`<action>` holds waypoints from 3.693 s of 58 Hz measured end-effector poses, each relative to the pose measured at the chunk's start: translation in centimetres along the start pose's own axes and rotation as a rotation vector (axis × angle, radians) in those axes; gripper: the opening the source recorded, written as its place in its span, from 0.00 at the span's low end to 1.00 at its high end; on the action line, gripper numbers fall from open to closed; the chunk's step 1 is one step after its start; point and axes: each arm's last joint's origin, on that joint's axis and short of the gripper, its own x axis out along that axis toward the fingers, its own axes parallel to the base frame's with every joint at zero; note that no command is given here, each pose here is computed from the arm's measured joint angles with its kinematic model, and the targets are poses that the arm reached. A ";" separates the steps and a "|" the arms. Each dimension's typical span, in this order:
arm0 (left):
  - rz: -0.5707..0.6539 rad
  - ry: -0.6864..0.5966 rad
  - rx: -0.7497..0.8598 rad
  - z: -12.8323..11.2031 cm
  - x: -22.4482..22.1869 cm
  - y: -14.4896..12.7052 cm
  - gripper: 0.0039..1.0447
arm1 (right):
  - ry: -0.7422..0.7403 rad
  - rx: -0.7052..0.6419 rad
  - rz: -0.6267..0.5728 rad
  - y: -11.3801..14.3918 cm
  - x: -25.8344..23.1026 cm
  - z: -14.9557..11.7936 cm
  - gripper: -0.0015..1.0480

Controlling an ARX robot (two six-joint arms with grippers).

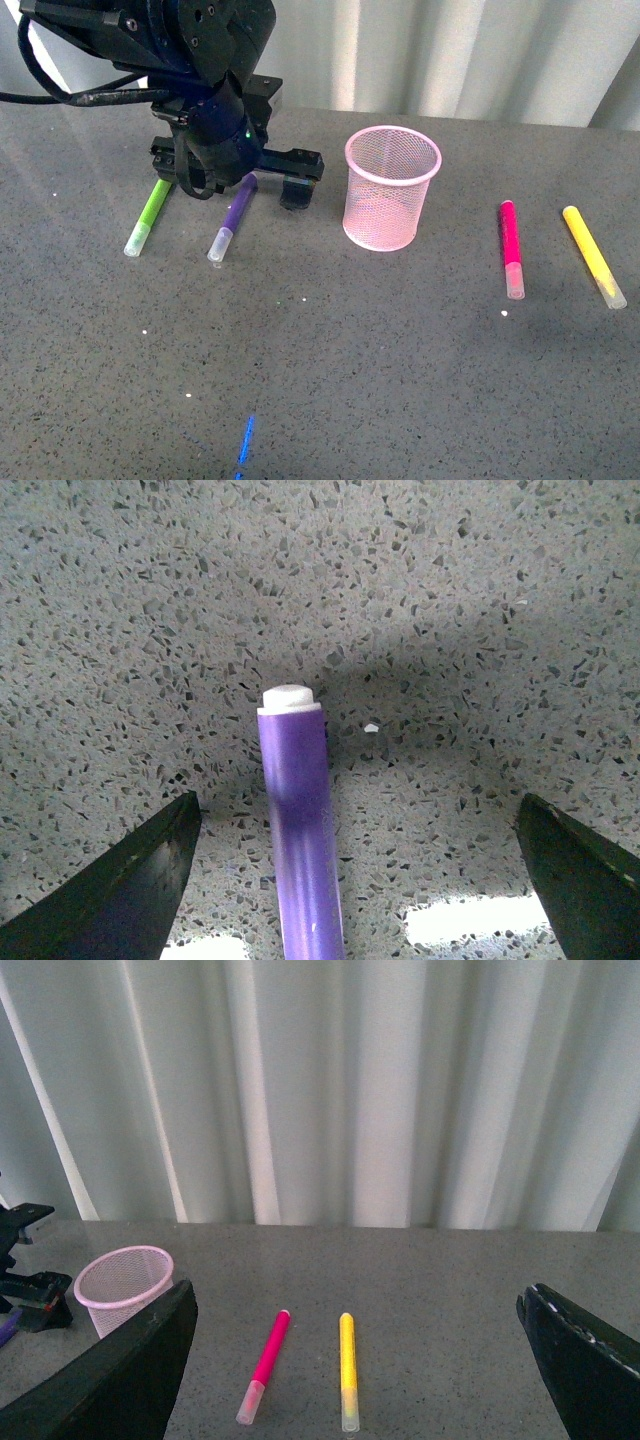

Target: Insert purple and pink pens into pink cup

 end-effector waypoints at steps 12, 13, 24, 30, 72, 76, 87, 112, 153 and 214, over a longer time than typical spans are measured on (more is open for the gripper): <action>-0.002 -0.005 0.008 0.1 0.2 -0.5 0.61 | 0.000 0.000 0.000 0.0 0.0 0.0 0.93; -0.002 -0.007 0.009 0.1 0.2 -0.5 0.58 | 0.000 0.000 0.000 0.0 0.0 0.0 0.93; 0.008 -0.019 0.010 0.1 0.3 -0.6 0.25 | 0.000 0.000 0.000 0.0 0.0 0.0 0.93; 0.022 -0.026 0.012 0.1 0.4 -0.5 0.13 | 0.000 0.000 0.000 0.0 0.0 0.0 0.93; 0.094 -0.578 -0.099 4.8 -11.7 1.3 0.12 | 0.000 0.000 0.000 0.0 0.0 0.0 0.93; 0.058 -0.772 -0.174 5.7 -16.0 0.8 0.12 | 0.000 0.000 0.000 0.0 0.0 0.0 0.93; -0.139 -1.012 -0.274 4.7 -19.7 -3.0 0.12 | 0.000 0.000 0.000 0.0 0.0 0.0 0.93; -0.342 -1.145 -0.371 2.9 -17.4 -9.4 0.12 | 0.000 0.000 0.000 0.0 0.0 0.0 0.93; -0.312 -1.046 -0.449 -0.3 -8.9 -11.7 0.12 | 0.000 0.000 0.000 0.0 0.0 0.0 0.93; -0.263 -1.004 -0.419 -2.5 -5.4 -10.4 0.43 | 0.000 0.000 0.000 0.0 0.0 0.0 0.93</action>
